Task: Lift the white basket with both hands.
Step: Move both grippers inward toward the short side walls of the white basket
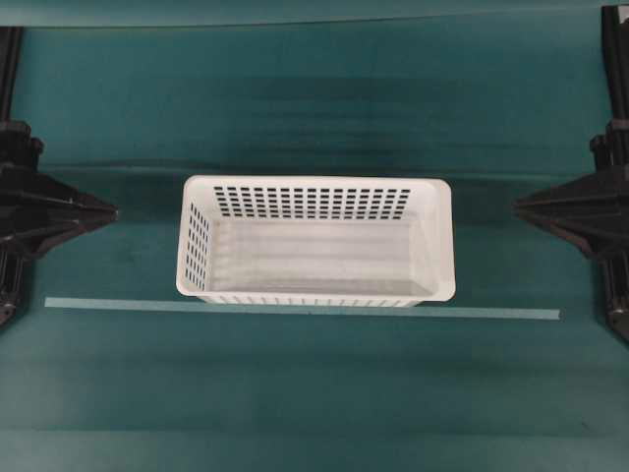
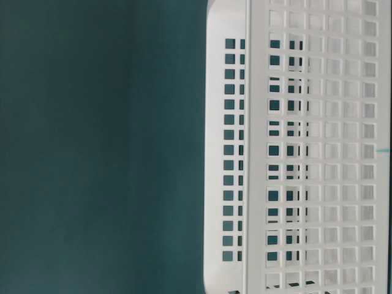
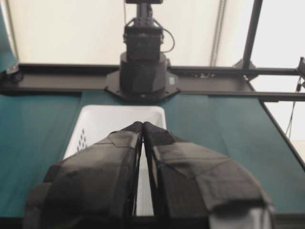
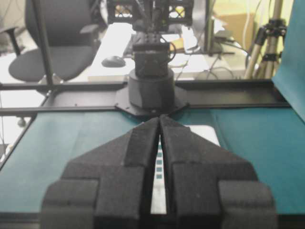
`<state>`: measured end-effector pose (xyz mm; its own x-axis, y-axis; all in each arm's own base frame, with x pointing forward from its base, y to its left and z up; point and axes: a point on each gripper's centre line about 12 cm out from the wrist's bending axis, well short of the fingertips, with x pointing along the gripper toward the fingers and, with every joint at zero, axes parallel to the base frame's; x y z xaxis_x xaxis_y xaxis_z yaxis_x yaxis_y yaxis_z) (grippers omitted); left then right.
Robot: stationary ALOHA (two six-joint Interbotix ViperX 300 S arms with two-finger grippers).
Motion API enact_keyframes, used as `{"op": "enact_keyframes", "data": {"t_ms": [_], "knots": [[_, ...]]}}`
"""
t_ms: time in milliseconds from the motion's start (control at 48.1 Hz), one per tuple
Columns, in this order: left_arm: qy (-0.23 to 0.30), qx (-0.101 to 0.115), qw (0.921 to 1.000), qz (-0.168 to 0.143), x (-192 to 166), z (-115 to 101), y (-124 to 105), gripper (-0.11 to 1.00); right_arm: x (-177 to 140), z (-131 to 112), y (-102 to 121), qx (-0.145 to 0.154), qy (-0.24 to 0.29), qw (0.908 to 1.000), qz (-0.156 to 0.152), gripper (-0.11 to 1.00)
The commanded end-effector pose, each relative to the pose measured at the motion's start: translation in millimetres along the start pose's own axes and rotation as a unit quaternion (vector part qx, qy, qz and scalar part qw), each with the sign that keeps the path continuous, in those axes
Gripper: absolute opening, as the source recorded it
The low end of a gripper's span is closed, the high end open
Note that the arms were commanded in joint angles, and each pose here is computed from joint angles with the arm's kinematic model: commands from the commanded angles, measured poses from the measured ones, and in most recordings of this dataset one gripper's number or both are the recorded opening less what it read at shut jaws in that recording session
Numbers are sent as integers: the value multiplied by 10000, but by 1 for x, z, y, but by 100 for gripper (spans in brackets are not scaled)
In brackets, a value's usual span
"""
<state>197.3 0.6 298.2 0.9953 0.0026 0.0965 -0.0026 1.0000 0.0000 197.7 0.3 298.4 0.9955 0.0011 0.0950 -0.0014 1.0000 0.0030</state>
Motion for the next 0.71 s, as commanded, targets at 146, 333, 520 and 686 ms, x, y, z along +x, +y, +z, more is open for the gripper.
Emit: {"op": "enact_keyframes", "data": {"t_ms": [146, 333, 520, 686], "knots": [[209, -541, 9983, -29, 18, 11, -1, -2, 5, 11, -7, 1085, -97, 9938, -241, 4], [126, -1051, 9943, -97, 25, 23, -4, -4, 24, 18, -14, 2483, 164, 9672, -509, 1], [163, -1907, 9815, -76, 33, 36, -4, -4, 47, 14, -18, 3526, 998, 9271, -784, 1], [448, -2655, 9631, 21, 40, 45, -4, -4, 63, 14, -18, 4244, 1693, 8839, -993, 1]]}}
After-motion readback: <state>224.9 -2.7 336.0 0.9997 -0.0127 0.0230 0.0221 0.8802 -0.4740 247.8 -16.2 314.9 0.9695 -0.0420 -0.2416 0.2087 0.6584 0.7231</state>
